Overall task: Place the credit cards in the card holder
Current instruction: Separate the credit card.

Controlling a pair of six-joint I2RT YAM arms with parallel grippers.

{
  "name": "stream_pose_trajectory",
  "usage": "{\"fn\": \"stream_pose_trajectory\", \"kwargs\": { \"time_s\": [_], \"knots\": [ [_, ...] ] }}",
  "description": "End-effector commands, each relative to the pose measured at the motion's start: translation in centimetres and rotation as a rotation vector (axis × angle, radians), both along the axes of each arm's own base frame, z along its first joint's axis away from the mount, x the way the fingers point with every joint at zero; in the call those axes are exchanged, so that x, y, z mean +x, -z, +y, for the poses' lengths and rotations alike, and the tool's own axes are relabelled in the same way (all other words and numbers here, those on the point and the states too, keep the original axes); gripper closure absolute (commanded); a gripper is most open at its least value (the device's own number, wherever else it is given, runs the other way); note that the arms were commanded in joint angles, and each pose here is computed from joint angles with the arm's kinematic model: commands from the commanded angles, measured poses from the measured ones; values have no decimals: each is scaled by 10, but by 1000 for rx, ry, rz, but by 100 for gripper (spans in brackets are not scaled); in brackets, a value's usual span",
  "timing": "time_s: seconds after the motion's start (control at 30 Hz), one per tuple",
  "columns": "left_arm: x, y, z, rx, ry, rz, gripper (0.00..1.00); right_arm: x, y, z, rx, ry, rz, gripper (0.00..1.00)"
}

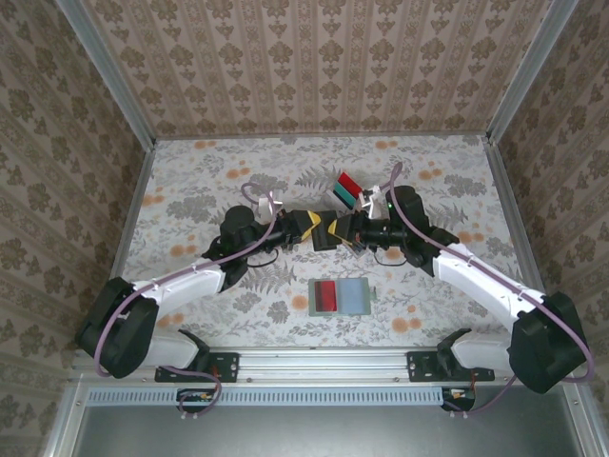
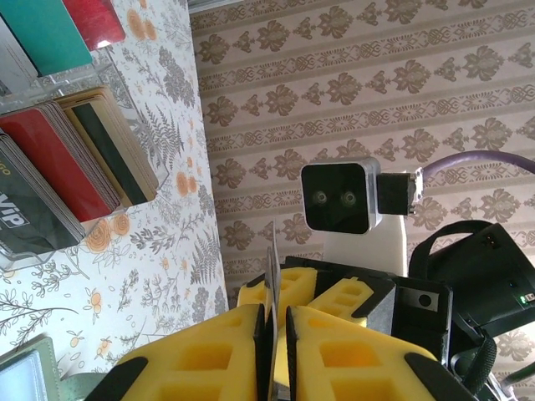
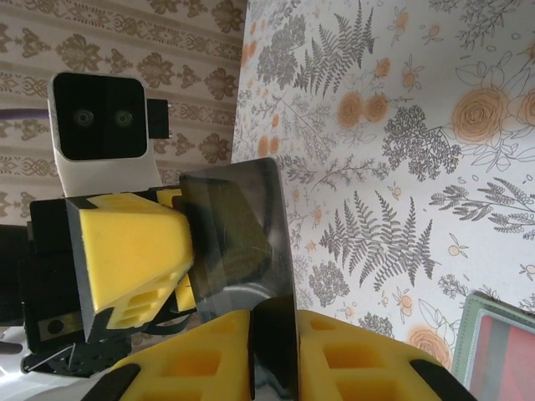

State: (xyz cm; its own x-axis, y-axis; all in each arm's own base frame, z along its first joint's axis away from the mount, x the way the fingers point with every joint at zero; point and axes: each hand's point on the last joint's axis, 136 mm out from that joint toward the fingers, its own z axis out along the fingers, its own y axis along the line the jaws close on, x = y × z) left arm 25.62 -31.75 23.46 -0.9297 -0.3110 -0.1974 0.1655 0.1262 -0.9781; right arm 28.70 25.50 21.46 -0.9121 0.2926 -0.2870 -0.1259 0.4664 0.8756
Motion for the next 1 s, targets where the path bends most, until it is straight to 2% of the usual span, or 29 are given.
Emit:
{"fn": "stream_pose_trajectory", "kwargs": {
  "time_s": [0.0, 0.13, 0.43, 0.53, 0.6, 0.7, 0.77, 0.87, 0.97],
  "knots": [
    [-8, -26, -1, -66, 28, -62, 85, 7, 19, -16, -57, 103, 60, 83],
    [-7, -23, 0, -62, 19, -55, 86, 9, 22, -21, -63, 136, 71, 87],
    [-4, -13, 6, -48, -9, -28, 86, 10, 28, -31, -89, 180, 80, 89],
    [-2, -4, 11, -29, -36, -4, 89, 11, 27, -34, -93, 188, 74, 88],
    [0, 2, 15, -15, -57, 9, 96, 10, 26, -36, -99, 188, 70, 89],
    [1, 25, 24, 64, -95, 70, 100, 12, 23, -42, -141, 187, 35, 89],
    [-1, 49, 34, 168, -133, 128, 100, 13, 23, -50, -220, 183, -11, 88],
    [-10, 79, 57, 356, -177, 183, 100, 18, 28, -66, -444, 129, -115, 87],
    [-16, 85, 70, 419, -198, 172, 100, 25, 45, -76, -680, 5, -207, 88]
  ]
}}
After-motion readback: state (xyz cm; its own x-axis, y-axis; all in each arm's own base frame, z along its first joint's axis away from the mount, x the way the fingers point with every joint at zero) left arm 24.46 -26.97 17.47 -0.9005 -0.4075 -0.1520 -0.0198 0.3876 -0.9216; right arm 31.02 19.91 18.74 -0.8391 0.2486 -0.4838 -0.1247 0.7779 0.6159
